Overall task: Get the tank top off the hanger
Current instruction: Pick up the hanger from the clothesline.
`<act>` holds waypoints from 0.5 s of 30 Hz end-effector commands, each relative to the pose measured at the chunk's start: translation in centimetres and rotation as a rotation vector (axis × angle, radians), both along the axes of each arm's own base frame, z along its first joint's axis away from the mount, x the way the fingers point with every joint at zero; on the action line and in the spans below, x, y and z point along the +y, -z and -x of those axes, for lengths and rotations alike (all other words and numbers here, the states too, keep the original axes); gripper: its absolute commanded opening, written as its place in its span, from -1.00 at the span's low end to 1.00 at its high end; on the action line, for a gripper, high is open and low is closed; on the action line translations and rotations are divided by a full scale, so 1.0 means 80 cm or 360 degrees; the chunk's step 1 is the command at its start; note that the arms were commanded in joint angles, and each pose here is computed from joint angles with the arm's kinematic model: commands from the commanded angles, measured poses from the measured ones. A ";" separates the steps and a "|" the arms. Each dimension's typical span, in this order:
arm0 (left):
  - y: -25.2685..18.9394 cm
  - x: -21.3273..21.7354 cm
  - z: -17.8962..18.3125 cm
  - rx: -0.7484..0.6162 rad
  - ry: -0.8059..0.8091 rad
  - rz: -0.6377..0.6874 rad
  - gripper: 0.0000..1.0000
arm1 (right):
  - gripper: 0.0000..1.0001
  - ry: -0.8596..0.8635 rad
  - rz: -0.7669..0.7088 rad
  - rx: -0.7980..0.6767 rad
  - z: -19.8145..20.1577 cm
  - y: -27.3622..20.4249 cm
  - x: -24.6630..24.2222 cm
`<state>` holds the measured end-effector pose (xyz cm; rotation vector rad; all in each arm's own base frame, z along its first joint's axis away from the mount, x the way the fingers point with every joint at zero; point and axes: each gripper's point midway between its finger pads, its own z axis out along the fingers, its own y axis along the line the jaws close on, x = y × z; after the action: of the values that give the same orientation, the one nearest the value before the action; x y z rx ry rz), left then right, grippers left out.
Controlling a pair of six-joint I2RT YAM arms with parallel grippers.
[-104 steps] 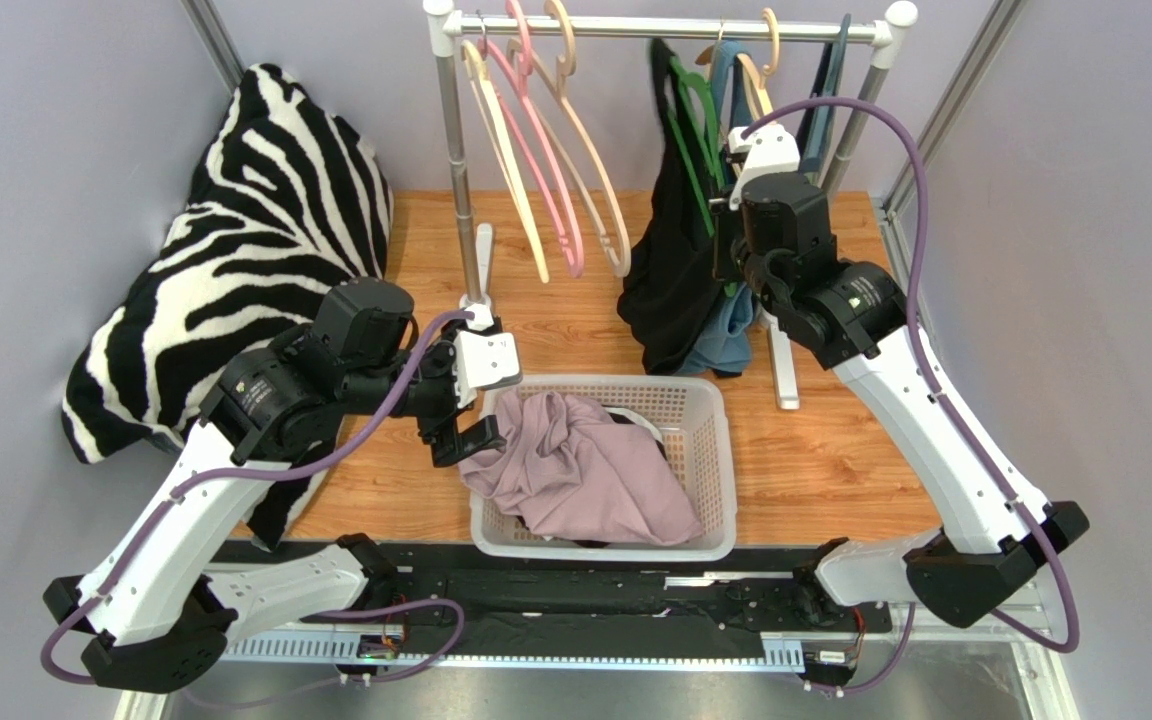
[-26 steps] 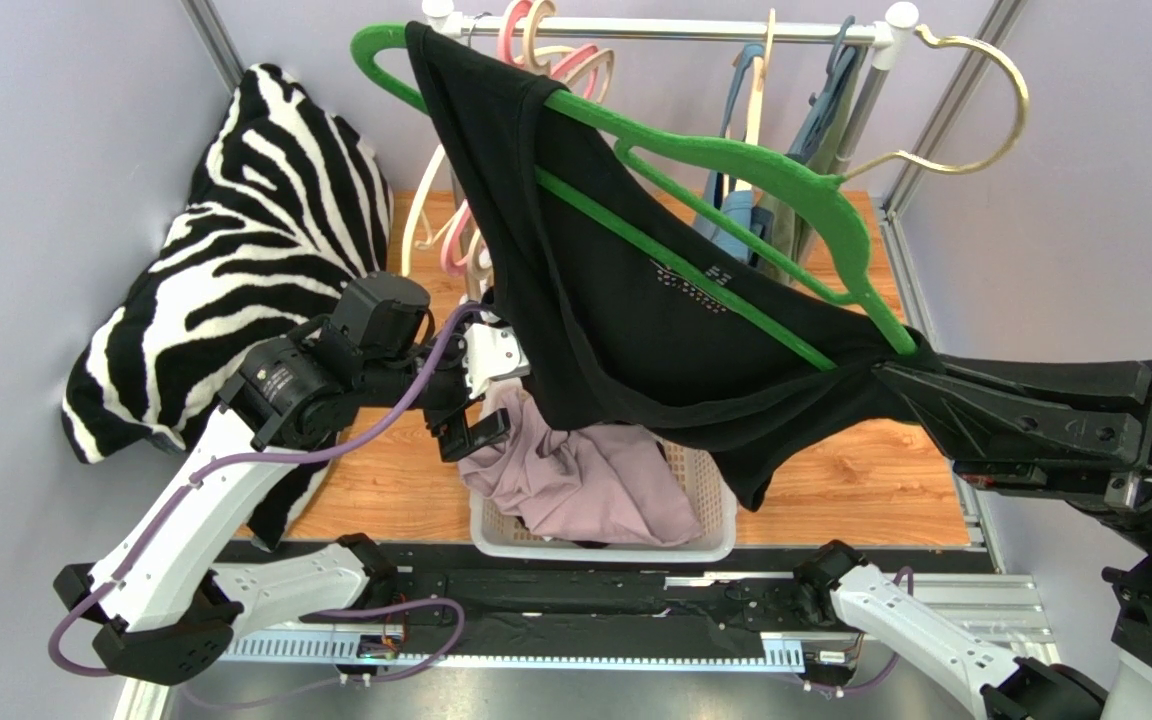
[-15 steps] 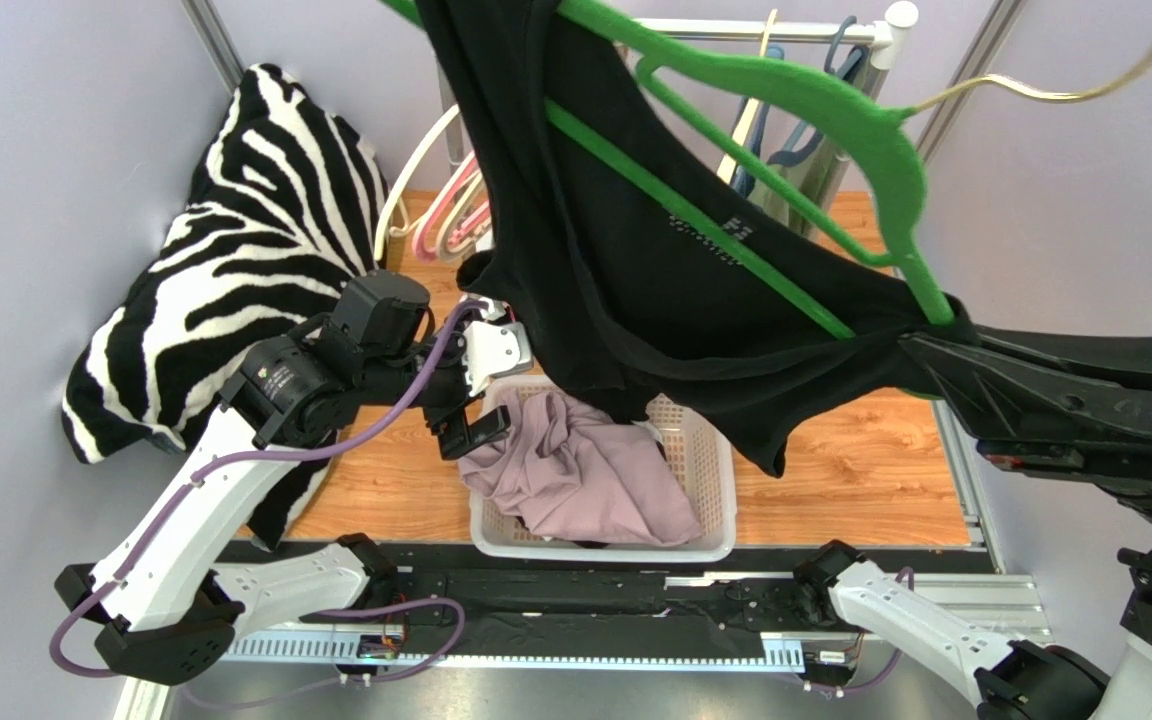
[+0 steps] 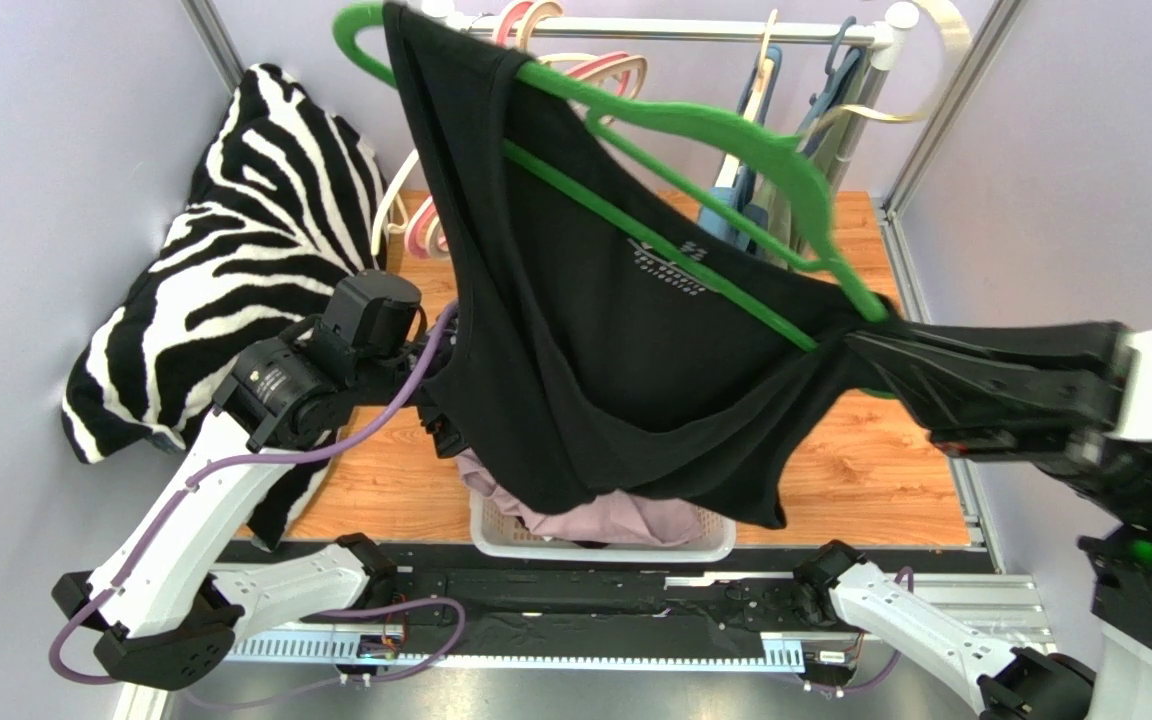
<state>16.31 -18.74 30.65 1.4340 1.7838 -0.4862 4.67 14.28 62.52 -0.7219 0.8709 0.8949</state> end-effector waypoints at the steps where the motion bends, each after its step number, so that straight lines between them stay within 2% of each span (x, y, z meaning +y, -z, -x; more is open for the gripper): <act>1: -0.023 0.013 0.008 -0.0101 0.0002 0.0043 0.98 | -1.00 0.0125 0.0130 0.0128 -0.049 0.050 0.015; 4: -0.021 0.027 0.015 -0.0123 0.0010 -0.0021 0.98 | -1.00 0.0177 0.0269 0.0240 -0.076 0.094 0.026; 10: -0.024 0.065 0.066 -0.0136 0.0149 -0.0115 0.98 | -1.00 0.0123 0.0549 0.0500 -0.103 0.192 0.050; 15: -0.044 0.088 0.101 -0.0272 0.0345 -0.0141 0.98 | -1.00 0.0113 0.0725 0.0561 -0.112 0.241 0.055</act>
<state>12.17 -14.46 34.37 1.5291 1.5986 -0.3880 13.54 18.77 43.85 -0.8707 1.4652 0.8275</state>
